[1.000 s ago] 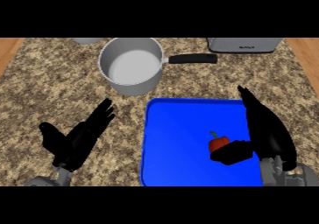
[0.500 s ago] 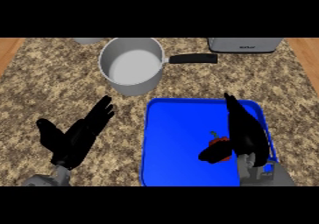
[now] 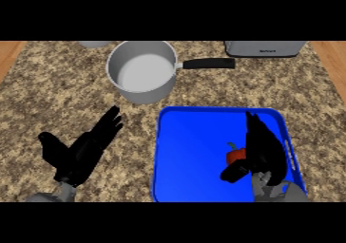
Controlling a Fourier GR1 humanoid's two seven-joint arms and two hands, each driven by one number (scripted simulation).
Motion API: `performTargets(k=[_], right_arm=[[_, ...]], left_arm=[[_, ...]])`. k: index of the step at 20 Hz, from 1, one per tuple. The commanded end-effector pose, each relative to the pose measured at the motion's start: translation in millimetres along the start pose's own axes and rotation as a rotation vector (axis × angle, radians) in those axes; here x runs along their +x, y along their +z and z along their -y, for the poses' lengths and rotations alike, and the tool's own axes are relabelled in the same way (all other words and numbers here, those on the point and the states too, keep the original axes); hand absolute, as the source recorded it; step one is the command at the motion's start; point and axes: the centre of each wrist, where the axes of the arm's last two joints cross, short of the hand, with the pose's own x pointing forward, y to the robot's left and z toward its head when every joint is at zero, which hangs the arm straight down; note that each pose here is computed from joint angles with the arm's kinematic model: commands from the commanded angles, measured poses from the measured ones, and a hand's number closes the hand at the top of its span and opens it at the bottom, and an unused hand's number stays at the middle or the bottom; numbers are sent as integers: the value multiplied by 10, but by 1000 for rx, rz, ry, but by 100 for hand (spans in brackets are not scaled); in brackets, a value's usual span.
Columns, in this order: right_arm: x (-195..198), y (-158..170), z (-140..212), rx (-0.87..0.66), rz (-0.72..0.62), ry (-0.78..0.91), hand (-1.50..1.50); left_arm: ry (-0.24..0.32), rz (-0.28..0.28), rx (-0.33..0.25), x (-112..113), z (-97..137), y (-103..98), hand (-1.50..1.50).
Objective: Pick the bell pepper from the tray and place it in the pot
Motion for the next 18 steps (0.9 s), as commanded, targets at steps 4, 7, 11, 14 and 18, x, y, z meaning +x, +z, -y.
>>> performTargets(k=[4, 7, 11, 14, 18], right_arm=[[120, -39, -27, 45, -148, 43, -150], [89, -54, -327, 36, -181, 55, -150], [7, -148, -123, 40, -184, 56, -150], [-2, -208, -284, 44, -192, 42, -150], [-73, -223, -224, 70, -198, 61, -150]], left_arm=[[-3, -11, 2, 75, 69, -97, 0], [8, 6, 9, -4, 13, 50, 0], [22, -2, -1, 40, 10, 12, 0], [-5, 2, 6, 118, 13, 131, 0], [3, -11, -13, -4, -29, 8, 0]])
